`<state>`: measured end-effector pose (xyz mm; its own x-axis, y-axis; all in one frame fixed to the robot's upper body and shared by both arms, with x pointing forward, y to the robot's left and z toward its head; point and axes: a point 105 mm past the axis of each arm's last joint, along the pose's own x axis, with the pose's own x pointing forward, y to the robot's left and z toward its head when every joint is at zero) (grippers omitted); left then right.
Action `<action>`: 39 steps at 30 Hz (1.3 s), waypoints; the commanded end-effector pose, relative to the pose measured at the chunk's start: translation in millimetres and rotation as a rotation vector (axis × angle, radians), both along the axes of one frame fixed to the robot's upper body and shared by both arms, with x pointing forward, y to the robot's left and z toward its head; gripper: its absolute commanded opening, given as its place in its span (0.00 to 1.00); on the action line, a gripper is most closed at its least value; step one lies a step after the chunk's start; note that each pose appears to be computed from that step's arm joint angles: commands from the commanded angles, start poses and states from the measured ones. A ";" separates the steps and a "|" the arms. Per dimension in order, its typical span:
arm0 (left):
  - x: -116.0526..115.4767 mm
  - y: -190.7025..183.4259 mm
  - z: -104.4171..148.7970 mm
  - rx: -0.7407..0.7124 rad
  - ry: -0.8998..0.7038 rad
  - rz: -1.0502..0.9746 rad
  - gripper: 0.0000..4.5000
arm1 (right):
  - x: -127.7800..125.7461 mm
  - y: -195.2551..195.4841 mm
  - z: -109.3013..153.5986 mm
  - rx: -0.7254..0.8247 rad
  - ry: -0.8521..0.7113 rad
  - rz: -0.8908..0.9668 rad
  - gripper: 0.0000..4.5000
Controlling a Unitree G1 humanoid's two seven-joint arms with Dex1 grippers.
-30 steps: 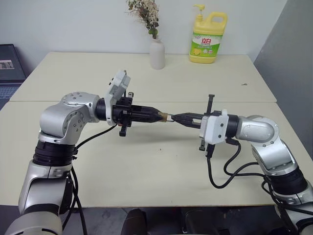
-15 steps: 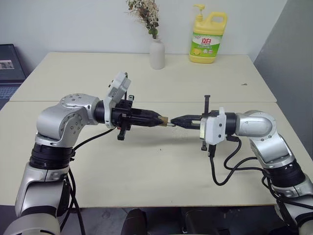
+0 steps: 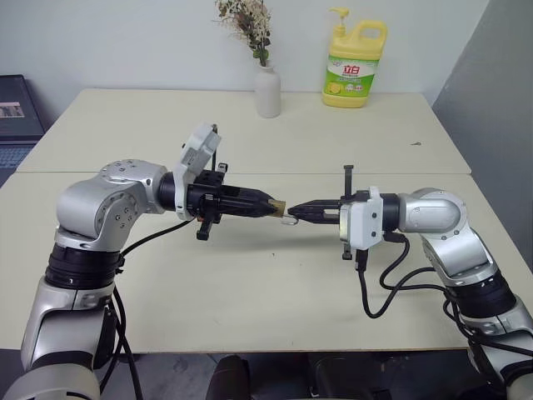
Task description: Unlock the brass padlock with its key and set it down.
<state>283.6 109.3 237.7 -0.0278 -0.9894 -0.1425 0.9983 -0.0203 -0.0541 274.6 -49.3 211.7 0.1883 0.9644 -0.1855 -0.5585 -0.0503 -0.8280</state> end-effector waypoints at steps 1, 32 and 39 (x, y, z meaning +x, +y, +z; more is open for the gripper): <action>-3.5 1.0 12.0 -0.024 -0.045 -0.007 0.03 | -9.4 2.7 7.0 0.013 -0.014 0.039 0.00; 29.1 20.7 -99.0 0.163 0.174 0.415 0.03 | -33.6 -24.2 -33.2 -0.003 0.386 -0.252 0.00; 29.5 24.3 -114.4 0.169 0.211 0.441 0.03 | -34.0 -27.5 -40.9 -0.045 0.471 -0.269 0.00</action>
